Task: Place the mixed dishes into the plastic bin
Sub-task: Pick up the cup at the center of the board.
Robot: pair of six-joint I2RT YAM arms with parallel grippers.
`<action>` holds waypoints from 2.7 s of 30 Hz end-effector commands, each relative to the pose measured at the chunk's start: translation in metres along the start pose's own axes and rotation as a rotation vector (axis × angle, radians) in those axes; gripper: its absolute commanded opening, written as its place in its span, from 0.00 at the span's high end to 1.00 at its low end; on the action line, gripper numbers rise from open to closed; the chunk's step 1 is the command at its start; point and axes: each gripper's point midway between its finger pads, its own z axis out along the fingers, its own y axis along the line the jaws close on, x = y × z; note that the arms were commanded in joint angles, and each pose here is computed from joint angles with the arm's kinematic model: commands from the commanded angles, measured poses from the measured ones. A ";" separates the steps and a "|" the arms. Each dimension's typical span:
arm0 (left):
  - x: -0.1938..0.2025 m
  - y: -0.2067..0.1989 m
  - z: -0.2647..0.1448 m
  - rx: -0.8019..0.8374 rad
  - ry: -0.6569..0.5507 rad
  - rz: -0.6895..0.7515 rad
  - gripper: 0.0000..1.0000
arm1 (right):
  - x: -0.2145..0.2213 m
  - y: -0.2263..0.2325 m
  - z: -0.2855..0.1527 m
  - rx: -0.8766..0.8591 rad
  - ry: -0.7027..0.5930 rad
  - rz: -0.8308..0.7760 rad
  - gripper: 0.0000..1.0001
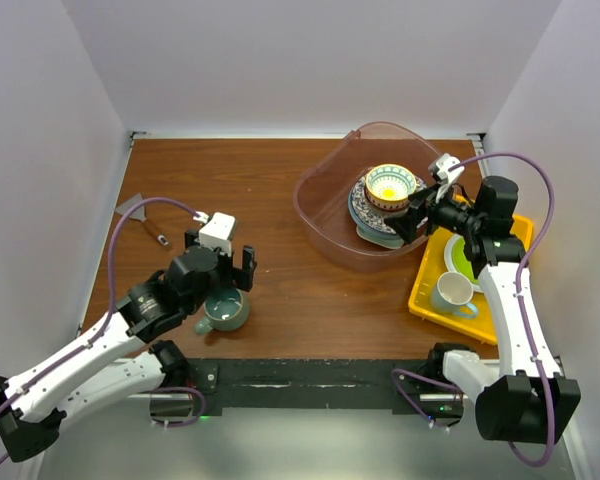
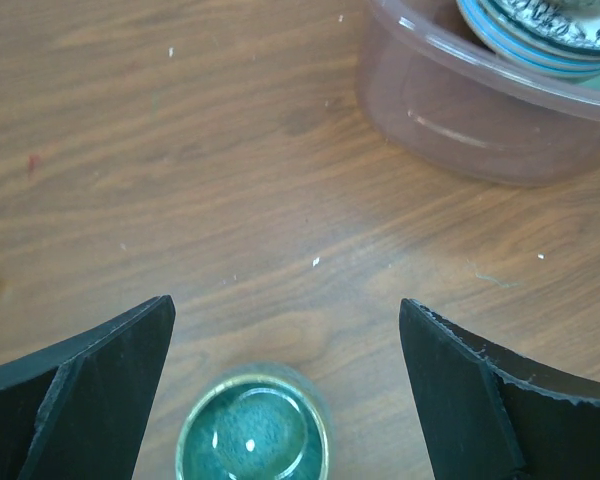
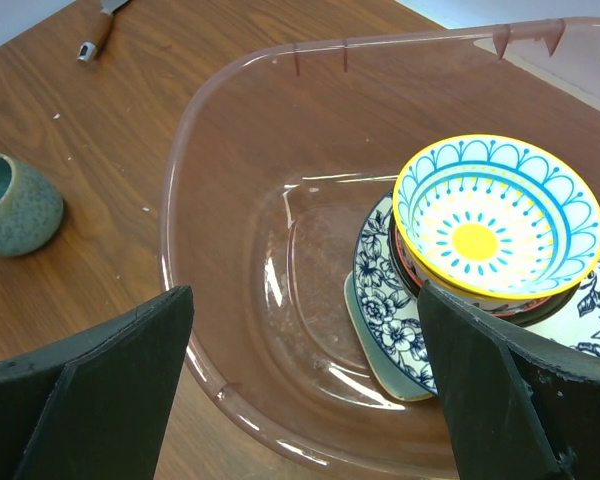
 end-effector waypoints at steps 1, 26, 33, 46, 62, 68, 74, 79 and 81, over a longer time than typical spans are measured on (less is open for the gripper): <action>-0.008 0.000 -0.008 -0.018 0.025 -0.071 0.00 | -0.011 0.003 -0.003 -0.021 -0.025 -0.042 0.02; 0.077 0.038 -0.012 -0.392 0.288 -0.353 0.41 | -0.013 0.004 -0.003 -0.020 -0.027 -0.044 0.02; 0.112 0.073 -0.028 -0.681 0.283 -0.527 0.28 | -0.013 0.006 -0.004 -0.029 -0.028 -0.043 0.02; 0.153 0.079 -0.025 -0.811 0.309 -0.646 0.64 | -0.016 0.009 -0.006 -0.030 -0.031 -0.044 0.02; 0.131 0.073 -0.020 -0.728 0.244 -0.671 1.00 | -0.016 0.007 -0.006 -0.025 -0.028 -0.046 0.02; 0.090 0.055 -0.012 -0.539 0.168 -0.654 1.00 | -0.014 0.006 -0.005 -0.022 -0.024 -0.043 0.02; 0.041 0.026 -0.001 -0.295 0.072 -0.561 1.00 | -0.013 0.006 -0.005 -0.021 -0.022 -0.042 0.02; 0.002 0.006 0.001 -0.126 0.008 -0.379 1.00 | -0.013 0.006 -0.005 -0.021 -0.022 -0.042 0.02; -0.014 -0.004 0.003 -0.071 -0.012 -0.302 1.00 | -0.014 0.005 -0.005 -0.020 -0.022 -0.041 0.02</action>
